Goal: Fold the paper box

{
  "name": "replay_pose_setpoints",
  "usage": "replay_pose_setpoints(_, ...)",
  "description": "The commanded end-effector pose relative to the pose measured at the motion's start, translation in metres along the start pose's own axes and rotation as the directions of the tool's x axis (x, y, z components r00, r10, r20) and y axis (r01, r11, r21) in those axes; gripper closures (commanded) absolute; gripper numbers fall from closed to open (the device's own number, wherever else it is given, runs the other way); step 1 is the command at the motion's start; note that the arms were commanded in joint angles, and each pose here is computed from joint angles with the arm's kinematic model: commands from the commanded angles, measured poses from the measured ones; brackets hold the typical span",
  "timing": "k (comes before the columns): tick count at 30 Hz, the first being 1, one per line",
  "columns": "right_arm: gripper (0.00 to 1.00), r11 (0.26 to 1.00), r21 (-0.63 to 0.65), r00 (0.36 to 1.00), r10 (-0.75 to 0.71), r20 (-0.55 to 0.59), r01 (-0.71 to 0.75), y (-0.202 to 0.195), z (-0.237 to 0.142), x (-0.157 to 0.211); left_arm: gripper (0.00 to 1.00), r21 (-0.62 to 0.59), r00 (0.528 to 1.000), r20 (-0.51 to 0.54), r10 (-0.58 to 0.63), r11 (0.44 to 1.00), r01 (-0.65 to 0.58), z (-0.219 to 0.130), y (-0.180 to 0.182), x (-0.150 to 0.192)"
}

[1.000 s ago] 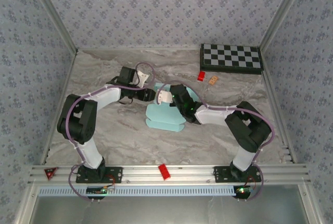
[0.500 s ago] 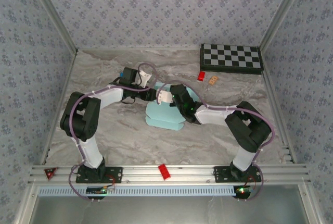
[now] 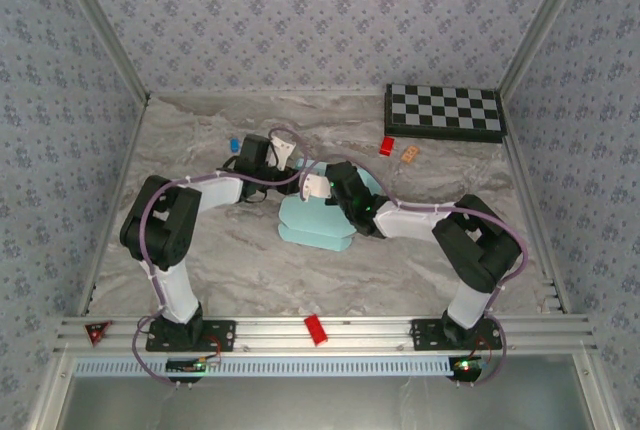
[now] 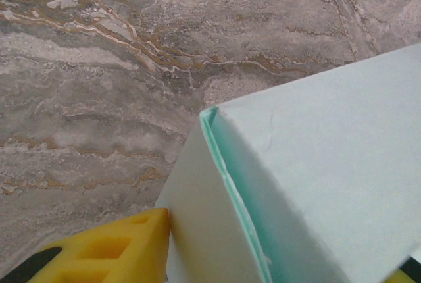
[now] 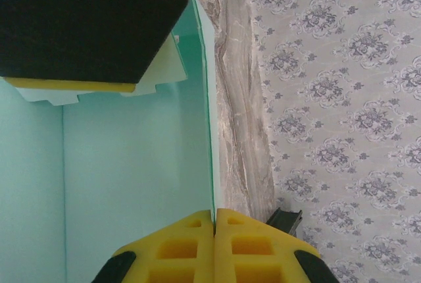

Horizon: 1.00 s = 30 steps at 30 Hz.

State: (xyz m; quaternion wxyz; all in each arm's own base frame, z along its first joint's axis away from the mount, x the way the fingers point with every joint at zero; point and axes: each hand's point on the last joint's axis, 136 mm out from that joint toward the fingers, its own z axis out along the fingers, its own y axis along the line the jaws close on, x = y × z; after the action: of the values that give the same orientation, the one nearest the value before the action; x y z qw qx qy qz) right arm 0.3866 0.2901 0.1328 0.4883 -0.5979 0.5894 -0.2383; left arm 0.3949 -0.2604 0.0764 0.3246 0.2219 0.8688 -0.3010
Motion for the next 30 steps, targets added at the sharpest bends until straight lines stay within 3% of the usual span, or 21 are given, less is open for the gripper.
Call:
replay_pose_setpoints(1,1.00,0.999,-0.016,0.999,0.029,0.042,-0.028,0.000,0.000,-0.014,0.58,-0.014,0.999,0.042,0.014,1.000,-0.014,0.003,0.001,-0.008)
replay_pose_setpoints(11,1.00,0.999,-0.003,0.998,0.042,0.039,-0.042,-0.004,0.001,-0.016,0.69,-0.049,0.999,0.019,0.043,0.998,-0.042,0.007,-0.003,0.000)
replay_pose_setpoints(18,1.00,0.998,0.013,0.997,0.063,0.047,-0.064,-0.010,-0.002,-0.020,0.85,-0.080,0.996,0.011,0.084,0.993,-0.083,0.007,-0.008,0.000)
replay_pose_setpoints(25,1.00,0.996,0.036,0.996,0.079,0.045,-0.081,-0.017,-0.003,-0.021,0.91,-0.117,0.996,0.016,0.091,0.989,-0.088,0.003,-0.010,-0.004)
replay_pose_setpoints(28,0.92,0.993,0.058,0.994,0.100,0.043,-0.103,-0.024,-0.006,-0.021,0.92,-0.144,0.995,0.013,0.097,0.985,-0.094,-0.001,-0.010,-0.004)
replay_pose_setpoints(30,0.81,0.989,0.071,0.991,0.124,0.049,-0.127,-0.031,-0.010,-0.024,0.93,-0.158,0.995,0.008,0.100,0.983,-0.097,-0.004,-0.011,-0.004)
